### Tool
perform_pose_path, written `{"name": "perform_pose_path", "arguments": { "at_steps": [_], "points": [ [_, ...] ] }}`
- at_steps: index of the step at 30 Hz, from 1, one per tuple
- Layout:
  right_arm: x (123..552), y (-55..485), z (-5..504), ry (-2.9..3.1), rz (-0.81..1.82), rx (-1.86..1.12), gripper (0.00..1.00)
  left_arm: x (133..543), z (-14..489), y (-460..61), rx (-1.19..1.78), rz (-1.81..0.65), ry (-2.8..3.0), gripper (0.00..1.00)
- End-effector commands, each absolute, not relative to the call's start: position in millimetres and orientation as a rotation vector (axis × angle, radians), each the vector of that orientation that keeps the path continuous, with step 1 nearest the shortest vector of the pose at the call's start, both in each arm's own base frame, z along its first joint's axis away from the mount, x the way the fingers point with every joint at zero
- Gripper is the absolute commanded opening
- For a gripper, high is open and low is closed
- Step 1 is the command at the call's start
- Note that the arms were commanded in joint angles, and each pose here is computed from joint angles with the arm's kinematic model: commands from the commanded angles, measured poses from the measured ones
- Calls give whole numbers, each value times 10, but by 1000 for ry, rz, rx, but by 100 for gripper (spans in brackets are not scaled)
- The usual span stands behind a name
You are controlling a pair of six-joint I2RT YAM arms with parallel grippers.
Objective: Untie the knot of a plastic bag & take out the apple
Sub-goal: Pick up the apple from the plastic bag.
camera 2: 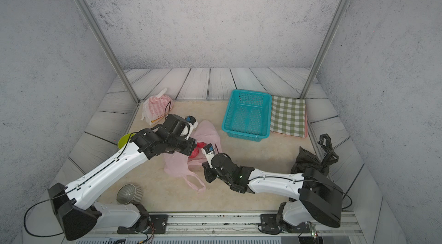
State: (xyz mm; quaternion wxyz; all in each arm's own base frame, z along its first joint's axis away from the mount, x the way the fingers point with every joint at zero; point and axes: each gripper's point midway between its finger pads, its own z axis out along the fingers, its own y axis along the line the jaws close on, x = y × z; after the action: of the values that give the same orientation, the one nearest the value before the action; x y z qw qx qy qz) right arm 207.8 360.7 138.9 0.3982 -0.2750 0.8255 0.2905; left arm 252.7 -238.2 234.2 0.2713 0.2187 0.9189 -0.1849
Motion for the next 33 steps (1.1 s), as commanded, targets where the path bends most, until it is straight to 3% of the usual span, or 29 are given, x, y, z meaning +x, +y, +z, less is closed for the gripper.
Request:
{"name": "perform_pose_path", "arguments": {
  "at_steps": [1, 15, 17, 22, 26, 33],
  "points": [
    [2275, 3728, 1494, 2026, 671, -661, 0, 2525, 2609, -2465, 655, -567, 2400, 0],
    [2763, 4302, 1239, 1915, 521, -692, 0, 2292, 2874, -2501, 740, -690, 2366, 0],
    [2870, 4328, 1241, 1892, 478, -663, 6, 2249, 2861, -2489, 749, -699, 2375, 0],
    [3051, 4499, 1158, 1902, 430, -685, 34, 2167, 2664, -2381, 755, -658, 2428, 0],
    [3191, 4486, 1082, 1929, 404, -638, 44, 2111, 2518, -2233, 733, -595, 2462, 0],
    [3433, 4544, 929, 1976, 412, -622, 75, 2023, 2532, -2115, 716, -581, 2457, 0]
  ]
}}
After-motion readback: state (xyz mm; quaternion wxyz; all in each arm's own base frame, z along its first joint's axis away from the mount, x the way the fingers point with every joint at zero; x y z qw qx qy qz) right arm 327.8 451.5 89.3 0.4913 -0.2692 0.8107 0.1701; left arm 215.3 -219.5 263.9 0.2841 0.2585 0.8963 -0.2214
